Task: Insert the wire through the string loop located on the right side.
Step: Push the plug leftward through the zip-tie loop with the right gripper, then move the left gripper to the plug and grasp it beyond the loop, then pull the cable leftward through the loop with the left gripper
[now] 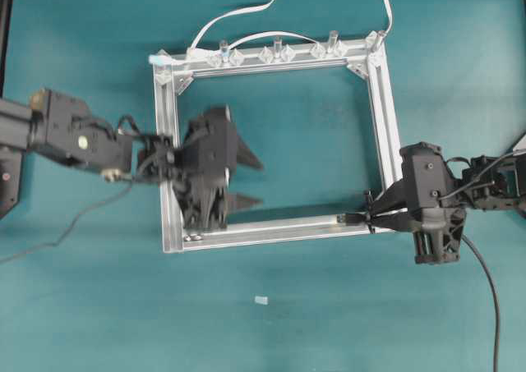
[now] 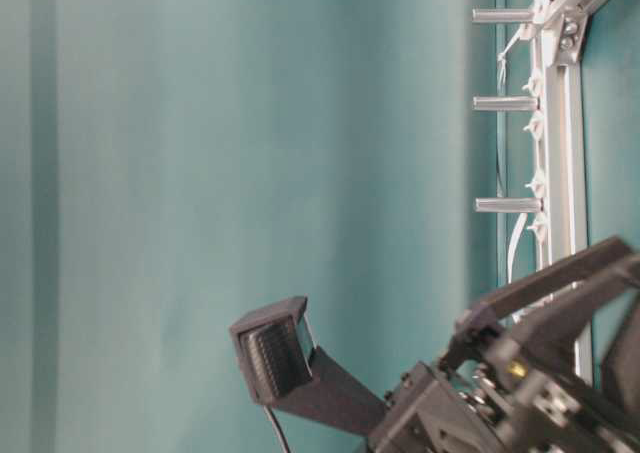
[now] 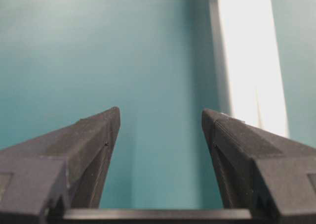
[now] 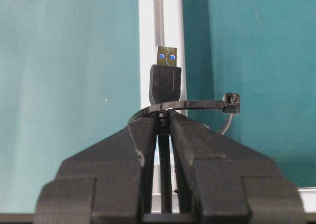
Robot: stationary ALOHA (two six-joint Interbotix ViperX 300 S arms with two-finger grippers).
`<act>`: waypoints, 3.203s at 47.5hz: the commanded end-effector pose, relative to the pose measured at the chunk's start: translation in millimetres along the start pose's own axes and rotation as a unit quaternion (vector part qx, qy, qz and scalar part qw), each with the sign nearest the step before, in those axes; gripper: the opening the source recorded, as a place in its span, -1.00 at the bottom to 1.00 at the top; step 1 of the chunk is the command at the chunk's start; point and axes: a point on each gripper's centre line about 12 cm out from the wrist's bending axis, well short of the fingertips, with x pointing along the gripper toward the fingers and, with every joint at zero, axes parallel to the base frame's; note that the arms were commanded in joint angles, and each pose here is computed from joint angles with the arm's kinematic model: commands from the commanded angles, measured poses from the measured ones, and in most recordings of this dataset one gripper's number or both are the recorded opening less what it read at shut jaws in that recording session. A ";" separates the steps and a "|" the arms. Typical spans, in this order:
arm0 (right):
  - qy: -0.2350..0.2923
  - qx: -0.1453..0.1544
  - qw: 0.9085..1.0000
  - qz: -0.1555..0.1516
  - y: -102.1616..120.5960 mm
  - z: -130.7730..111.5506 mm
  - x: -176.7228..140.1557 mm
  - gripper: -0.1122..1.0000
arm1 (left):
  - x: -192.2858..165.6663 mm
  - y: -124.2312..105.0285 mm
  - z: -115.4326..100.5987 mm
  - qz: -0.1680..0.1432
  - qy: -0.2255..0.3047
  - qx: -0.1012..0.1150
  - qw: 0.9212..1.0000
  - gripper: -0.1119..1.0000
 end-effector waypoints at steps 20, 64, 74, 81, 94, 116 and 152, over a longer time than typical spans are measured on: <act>-0.018 0.000 1.000 0.004 2.8 10.7 -0.8 -0.55 | 2.4 -33.7 14.0 -0.034 -0.001 0.022 0.999 0.45; -0.030 -0.001 1.000 0.001 2.0 11.9 -0.8 -0.55 | 90.3 -26.5 69.8 -0.022 -0.050 0.014 0.998 0.45; -0.031 -0.001 1.000 0.001 1.9 12.2 -0.8 -0.55 | 93.0 -14.6 76.8 -0.012 -0.058 0.007 0.998 0.45; -0.031 0.000 1.000 0.000 1.0 11.3 -0.9 -0.55 | 97.1 -16.1 84.9 -0.013 -0.067 0.009 0.998 0.45; -0.029 0.000 1.000 -0.001 0.6 10.0 -1.0 -0.55 | 106.6 -29.4 84.1 -0.024 -0.064 0.012 0.998 0.45; -0.027 -0.001 1.000 -0.002 0.0 8.4 -1.1 -0.55 | 104.3 -31.8 88.5 -0.025 -0.040 0.016 0.999 -0.40; -0.013 -0.002 1.000 -0.005 -3.3 -1.3 -1.9 -0.37 | 104.5 -34.7 92.2 -0.028 -0.043 0.016 0.999 -0.41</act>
